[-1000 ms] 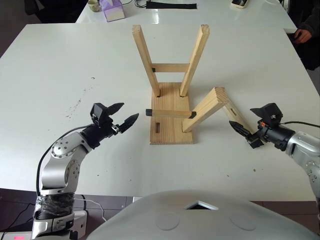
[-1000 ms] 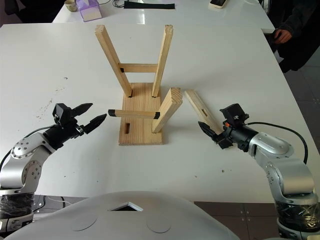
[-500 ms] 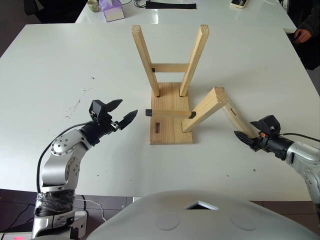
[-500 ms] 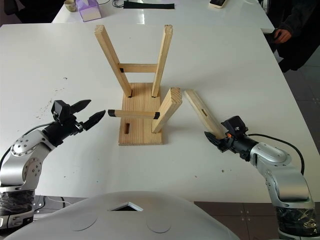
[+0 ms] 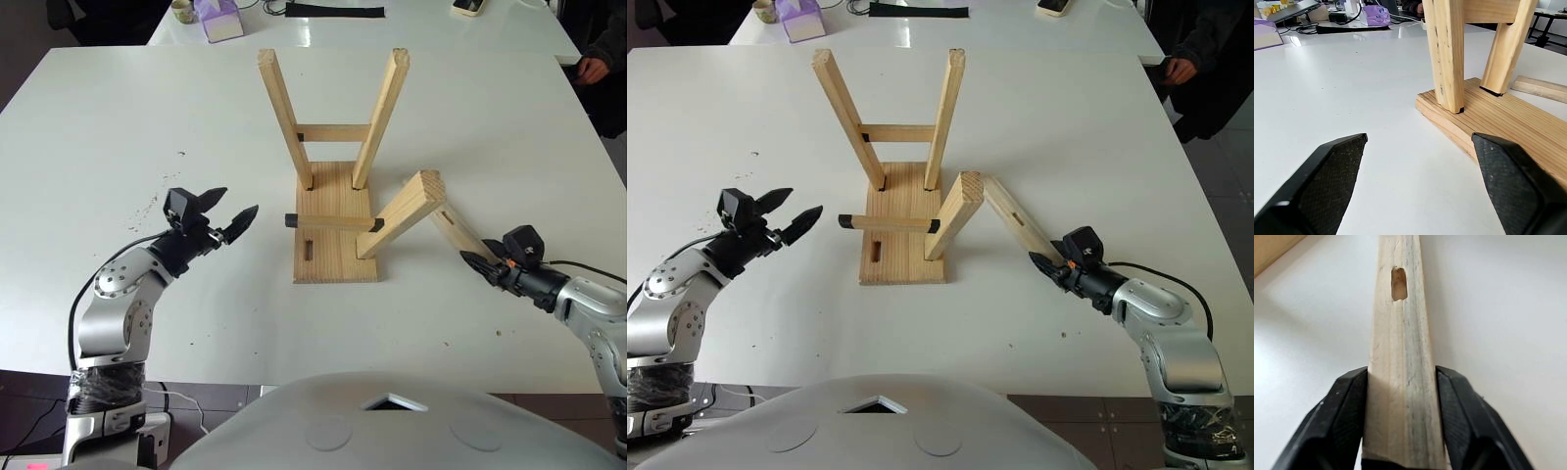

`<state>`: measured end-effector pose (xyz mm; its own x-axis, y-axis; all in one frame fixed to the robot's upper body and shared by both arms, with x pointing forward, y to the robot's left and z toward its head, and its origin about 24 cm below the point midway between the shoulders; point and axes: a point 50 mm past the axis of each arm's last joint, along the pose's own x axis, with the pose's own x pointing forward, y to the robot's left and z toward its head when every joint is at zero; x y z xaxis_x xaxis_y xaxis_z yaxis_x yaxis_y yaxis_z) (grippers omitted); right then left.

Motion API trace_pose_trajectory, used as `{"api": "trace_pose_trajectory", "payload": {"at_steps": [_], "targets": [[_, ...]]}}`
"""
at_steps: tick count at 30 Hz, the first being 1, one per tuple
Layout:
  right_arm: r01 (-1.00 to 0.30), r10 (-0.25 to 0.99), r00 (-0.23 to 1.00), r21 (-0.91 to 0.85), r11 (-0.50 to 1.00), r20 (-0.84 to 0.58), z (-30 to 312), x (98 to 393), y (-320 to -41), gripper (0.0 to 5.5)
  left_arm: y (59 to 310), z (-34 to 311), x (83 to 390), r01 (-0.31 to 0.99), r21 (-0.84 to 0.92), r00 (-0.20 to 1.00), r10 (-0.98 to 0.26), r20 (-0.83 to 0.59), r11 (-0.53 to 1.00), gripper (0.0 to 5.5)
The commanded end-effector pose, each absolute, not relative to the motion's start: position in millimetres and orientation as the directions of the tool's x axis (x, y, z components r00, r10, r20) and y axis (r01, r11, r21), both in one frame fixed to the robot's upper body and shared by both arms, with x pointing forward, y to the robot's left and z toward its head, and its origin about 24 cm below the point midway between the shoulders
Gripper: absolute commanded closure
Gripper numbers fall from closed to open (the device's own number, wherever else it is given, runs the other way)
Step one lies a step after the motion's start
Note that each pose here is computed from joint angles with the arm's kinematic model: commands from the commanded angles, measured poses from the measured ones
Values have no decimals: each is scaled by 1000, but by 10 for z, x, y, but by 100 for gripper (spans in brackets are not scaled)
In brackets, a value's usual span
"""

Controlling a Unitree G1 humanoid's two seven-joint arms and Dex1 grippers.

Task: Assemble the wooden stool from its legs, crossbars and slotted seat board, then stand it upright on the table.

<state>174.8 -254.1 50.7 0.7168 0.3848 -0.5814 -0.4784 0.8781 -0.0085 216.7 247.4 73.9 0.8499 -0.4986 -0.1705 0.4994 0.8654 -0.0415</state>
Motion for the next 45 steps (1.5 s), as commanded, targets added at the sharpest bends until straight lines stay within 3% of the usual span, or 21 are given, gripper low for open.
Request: {"api": "trace_pose_trajectory", "payload": {"at_steps": [1, 4, 8, 11, 14, 18, 21, 23, 32, 45], "targets": [[-451, 379, 780, -28, 892, -498, 622, 1931, -2536, 346, 2662, 1092, 2399, 361, -5, 931, -360, -55, 933, 155], [-413, 370, 862, -57, 909, -346, 921, 2190, -2618, 346, 2696, 1505, 2549, 302, -34, 952, -300, 65, 953, 155], [-442, 439, 896, -41, 896, -67, 1507, 2409, -2621, 346, 2466, 2088, 2523, 496, -48, 841, -465, 277, 867, 155], [-561, 551, 822, 36, 827, 141, 1968, 2439, -2469, 346, 2179, 2311, 2438, 649, -4, 721, -614, 322, 761, 182], [-751, 717, 649, 66, 657, 252, 2321, 2363, -2228, 346, 1876, 2435, 2362, 782, 12, 586, -741, 326, 624, 222], [-924, 890, 383, 101, 369, 248, 2504, 2176, -1974, 346, 1622, 2626, 2252, 908, 4, 386, -839, 385, 419, 222], [-969, 943, 230, 142, 200, 241, 2605, 2076, -1843, 346, 1545, 2713, 2167, 964, -6, 246, -877, 413, 268, 183], [-979, 959, 174, 143, 144, 224, 2645, 2051, -1786, 346, 1528, 2768, 2160, 974, -25, 215, -875, 435, 227, 149], [-982, 984, 67, 186, 35, 168, 2509, 2013, -1673, 346, 1473, 2774, 2112, 995, -91, 88, -887, 453, 52, 26], [-986, 999, -1, 167, -10, 54, 2478, 2020, -1661, 346, 1539, 2554, 2064, 992, -127, 39, -929, 368, -9, 26]]}}
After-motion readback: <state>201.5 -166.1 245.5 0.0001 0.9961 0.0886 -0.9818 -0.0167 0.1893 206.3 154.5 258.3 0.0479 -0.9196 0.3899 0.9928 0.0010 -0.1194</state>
